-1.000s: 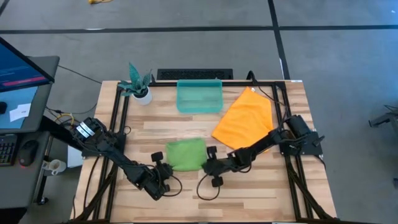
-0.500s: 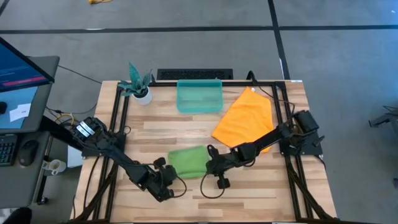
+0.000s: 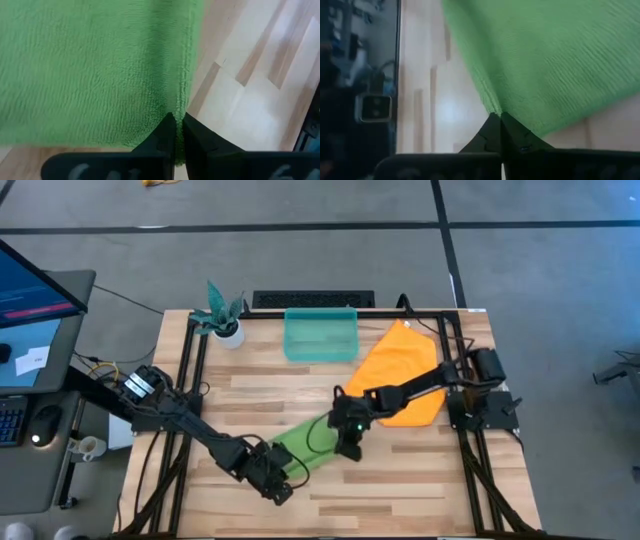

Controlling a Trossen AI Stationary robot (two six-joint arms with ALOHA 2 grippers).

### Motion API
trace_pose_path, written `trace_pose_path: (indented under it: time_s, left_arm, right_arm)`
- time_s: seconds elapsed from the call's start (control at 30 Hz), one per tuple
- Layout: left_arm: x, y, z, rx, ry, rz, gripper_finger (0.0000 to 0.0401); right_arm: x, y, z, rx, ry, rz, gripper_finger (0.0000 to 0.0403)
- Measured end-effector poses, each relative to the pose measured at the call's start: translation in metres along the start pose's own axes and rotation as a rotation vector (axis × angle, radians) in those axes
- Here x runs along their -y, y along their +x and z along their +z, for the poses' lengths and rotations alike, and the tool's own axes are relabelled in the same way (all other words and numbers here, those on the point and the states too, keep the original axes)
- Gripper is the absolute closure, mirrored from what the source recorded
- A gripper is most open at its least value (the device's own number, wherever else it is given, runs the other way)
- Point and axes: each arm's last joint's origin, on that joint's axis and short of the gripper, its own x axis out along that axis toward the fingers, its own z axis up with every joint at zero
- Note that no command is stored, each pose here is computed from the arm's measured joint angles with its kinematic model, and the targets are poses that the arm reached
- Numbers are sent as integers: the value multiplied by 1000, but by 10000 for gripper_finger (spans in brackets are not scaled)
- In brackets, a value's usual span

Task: Roll microfiber towels into tight, uniform cylinder then place into a basket
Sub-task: Roll the green towel

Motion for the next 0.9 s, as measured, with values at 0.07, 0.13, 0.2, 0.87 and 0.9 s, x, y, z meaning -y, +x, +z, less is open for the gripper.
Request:
trace_pose_path:
  time_s: [0.07,0.13,0.2,0.87,0.9]
  left_arm:
    - [-1,0,2,1,-3,4,393]
    - [-1,0,2,8,10,7,393]
    - [-1,0,3,25,29,14,392]
    - [-8,3,18,-92,-98,-13,392]
    - [-10,4,20,-103,-105,-11,392]
  right_arm:
    - [8,-5,4,10,53,12,395]
    - [13,-9,7,13,77,29,397]
    - [15,-10,8,7,88,34,397]
    - [-20,11,-14,-85,61,53,396]
    - [-16,9,-12,-77,78,41,397]
